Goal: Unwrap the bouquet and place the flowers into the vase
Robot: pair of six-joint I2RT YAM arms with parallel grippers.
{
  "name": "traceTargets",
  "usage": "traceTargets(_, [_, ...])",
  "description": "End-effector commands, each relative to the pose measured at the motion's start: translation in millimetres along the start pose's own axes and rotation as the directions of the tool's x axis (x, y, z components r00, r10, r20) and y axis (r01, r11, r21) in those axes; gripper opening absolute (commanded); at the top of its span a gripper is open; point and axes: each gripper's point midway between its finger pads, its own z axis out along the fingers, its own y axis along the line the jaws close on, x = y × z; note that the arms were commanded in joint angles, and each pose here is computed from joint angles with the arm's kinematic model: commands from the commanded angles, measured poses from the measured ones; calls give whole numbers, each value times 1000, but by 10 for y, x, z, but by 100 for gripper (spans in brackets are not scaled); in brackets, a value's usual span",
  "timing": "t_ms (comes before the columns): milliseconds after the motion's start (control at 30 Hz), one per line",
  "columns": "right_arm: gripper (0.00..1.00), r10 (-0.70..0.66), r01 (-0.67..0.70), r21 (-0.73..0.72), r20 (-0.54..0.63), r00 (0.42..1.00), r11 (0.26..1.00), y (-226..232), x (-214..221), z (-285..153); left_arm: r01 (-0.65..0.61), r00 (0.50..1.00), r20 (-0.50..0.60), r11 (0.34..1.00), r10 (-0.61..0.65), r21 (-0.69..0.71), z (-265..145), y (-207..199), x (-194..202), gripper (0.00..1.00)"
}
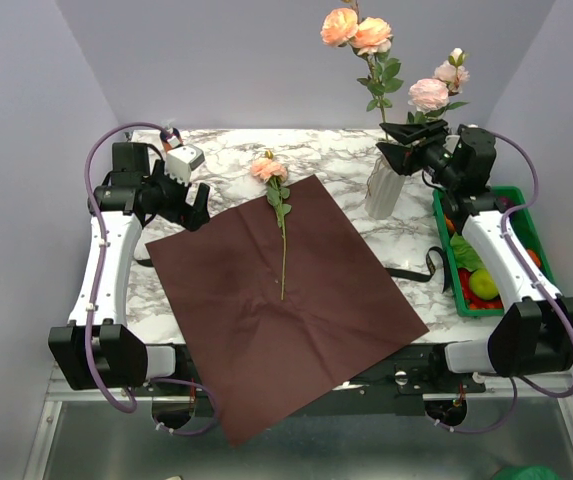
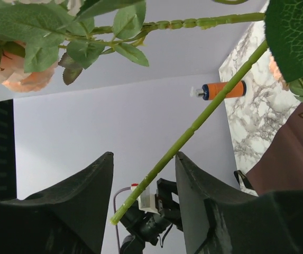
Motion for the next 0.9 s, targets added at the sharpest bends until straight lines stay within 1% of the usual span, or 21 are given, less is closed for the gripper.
traceTargets(0, [59,52,-52,27,11,999,998,-184,-22,65,-30,999,31,999,31,-35,-164,-8,-127,99])
traceTargets(133, [56,81,-83,41,29,996,996,-310,-68,110,-37,999,31,998,38,-41,-193,-13,-129,99])
traceTargets(233, [44,85,-87,43,39,996,995,-331,-89,133,-47,998,27,998,48,-51,-214,-3,-121,99])
traceTargets(267, [36,79,-80,37,40,996,996,-294,-91,143,-50,998,27,997,52,-54,-219,-1,-123,99])
traceTargets(333, [29,71,-72,29,37,997,997,-253,-96,156,-51,998,23,997,52,-56,-225,-3,-104,99])
traceTargets(367, [23,68,-69,26,37,997,997,-232,-101,167,-53,998,23,997,54,-58,-232,-6,-99,99])
traceTargets(433, [16,45,-46,20,33,998,999,-153,-104,181,-55,998,23,997,56,-62,-240,-7,-93,99])
traceTargets(467, [8,34,-35,16,38,999,999,-120,-116,180,-56,998,24,997,58,-61,-238,-10,-89,99])
traceTargets(533, [1,-13,13,-2,36,999,1000,14,-101,172,-57,998,24,996,59,-63,-245,-13,-84,99])
traceTargets(567, [1,-36,37,-10,33,999,999,72,-91,168,-59,998,25,996,60,-60,-247,-22,-80,99])
traceTargets(600, [1,-99,100,-16,41,994,995,122,-100,151,-58,998,27,996,59,-60,-251,-24,-82,99])
traceTargets(667, [1,-183,185,-29,58,981,982,349,-72,96,-57,998,26,997,59,-59,-249,-30,-75,99])
traceTargets(700, [1,-262,264,-32,65,963,964,396,-75,74,-56,998,25,997,58,-58,-249,-32,-72,99])
traceTargets(733, [1,-309,312,-46,72,948,949,544,-61,40,-55,998,25,997,57,-55,-248,-41,-71,99])
traceTargets(767, [1,-348,351,-39,68,935,936,573,-38,23,-57,998,28,997,59,-54,-255,-41,-79,99])
traceTargets(800, [1,-433,436,-45,72,899,899,625,-29,-2,-57,998,30,997,59,-57,-260,-39,-83,99])
traceTargets(833, [1,-468,470,-30,60,882,882,623,-7,-14,-56,998,30,997,57,-57,-261,-42,-80,99])
traceTargets(867, [1,-518,521,-60,55,853,851,781,65,-45,-51,998,27,997,52,-54,-254,-47,-71,99])
